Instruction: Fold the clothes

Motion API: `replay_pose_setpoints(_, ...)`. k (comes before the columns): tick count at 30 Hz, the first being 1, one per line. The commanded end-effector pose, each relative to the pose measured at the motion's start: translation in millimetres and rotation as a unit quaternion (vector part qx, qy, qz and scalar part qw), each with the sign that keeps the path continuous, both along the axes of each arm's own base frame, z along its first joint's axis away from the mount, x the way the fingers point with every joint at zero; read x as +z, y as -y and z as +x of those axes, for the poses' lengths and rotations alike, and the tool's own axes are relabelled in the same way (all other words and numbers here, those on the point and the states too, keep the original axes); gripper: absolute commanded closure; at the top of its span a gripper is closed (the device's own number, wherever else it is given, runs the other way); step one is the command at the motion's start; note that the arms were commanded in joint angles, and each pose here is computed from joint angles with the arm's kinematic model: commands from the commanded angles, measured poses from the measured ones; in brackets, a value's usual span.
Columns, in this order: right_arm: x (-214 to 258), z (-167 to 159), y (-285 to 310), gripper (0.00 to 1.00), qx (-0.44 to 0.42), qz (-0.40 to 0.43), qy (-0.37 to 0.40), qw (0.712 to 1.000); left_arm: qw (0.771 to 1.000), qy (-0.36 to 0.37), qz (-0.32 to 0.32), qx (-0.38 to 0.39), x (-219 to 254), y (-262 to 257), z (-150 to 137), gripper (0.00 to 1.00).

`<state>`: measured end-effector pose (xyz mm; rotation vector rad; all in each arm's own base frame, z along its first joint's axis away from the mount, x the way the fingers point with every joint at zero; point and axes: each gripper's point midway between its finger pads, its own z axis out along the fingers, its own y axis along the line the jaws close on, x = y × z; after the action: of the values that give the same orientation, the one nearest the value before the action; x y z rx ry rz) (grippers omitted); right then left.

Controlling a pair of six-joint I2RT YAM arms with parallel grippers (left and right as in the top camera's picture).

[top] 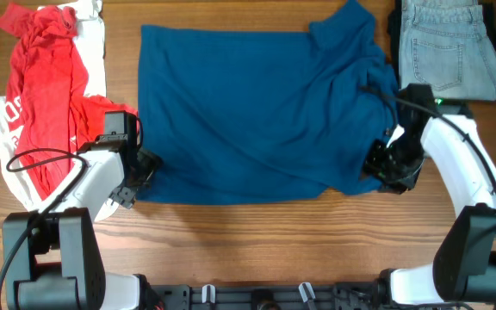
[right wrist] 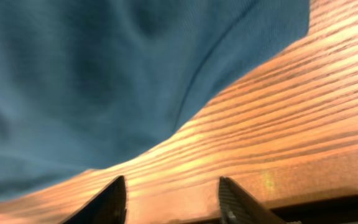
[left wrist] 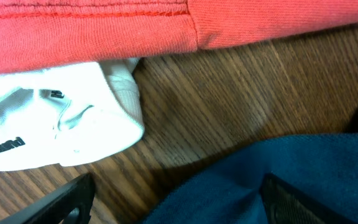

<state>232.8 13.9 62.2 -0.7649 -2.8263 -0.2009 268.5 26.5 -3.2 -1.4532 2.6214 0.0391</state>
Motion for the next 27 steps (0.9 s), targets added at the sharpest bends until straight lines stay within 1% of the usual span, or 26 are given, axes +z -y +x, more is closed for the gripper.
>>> replay_pose_setpoints(1,-21.4,-15.8,-4.7,0.59,-0.009,0.003,-0.018,1.0,1.0,-0.015,0.008,0.01,-7.4,-5.5,-8.9,0.14)
replay_pose_setpoints(5,-38.5,-16.1,-11.3,0.58,0.0,0.007,-0.002,1.0,1.0,-0.015,0.006,0.01,-7.5,-4.5,-9.1,0.13)
replay_pose_setpoints(8,-49.6,6.1,-11.9,0.58,0.006,0.005,0.05,0.999,1.0,-0.014,0.004,0.01,-7.6,-4.2,-8.7,0.13)
replay_pose_setpoints(11,-52.0,23.2,-11.4,0.59,0.006,0.004,0.086,0.996,1.0,-0.015,0.004,0.01,-7.6,-4.2,-8.9,0.13)
replay_pose_setpoints(13,-52.0,29.0,-11.2,0.66,0.006,0.003,0.098,0.995,1.0,-0.015,0.004,0.01,-7.6,-4.1,-9.0,0.13)
replay_pose_setpoints(14,-52.1,29.3,-10.9,0.73,0.007,0.003,0.099,0.995,1.0,-0.015,0.004,0.01,-7.6,-4.1,-9.0,0.13)
replay_pose_setpoints(15,-52.2,27.9,-10.6,0.84,0.011,0.002,0.096,0.995,1.0,-0.015,0.004,0.01,-7.6,-4.1,-9.0,0.13)
replay_pose_setpoints(16,-52.2,26.6,-10.7,0.9,0.015,0.003,0.095,0.995,1.0,-0.015,0.004,0.01,-7.6,-4.1,-9.0,0.13)
replay_pose_setpoints(18,-52.2,22.3,-10.8,0.96,0.016,0.003,0.086,0.996,1.0,-0.015,0.004,0.01,-7.6,-4.1,-8.9,0.14)
replay_pose_setpoints(23,-51.9,9.9,-11.0,0.96,0.028,0.005,0.063,0.998,1.0,-0.015,0.005,0.01,-7.6,-4.2,-8.8,0.13)
replay_pose_setpoints(26,-50.1,10.4,-10.8,0.96,0.032,0.005,0.064,0.997,1.0,-0.015,0.005,0.01,-7.6,-4.2,-8.8,0.13)
replay_pose_setpoints(27,-44.6,14.9,-10.3,0.96,0.033,0.003,0.072,0.997,1.0,-0.015,0.005,0.01,-7.6,-4.2,-8.9,0.13)
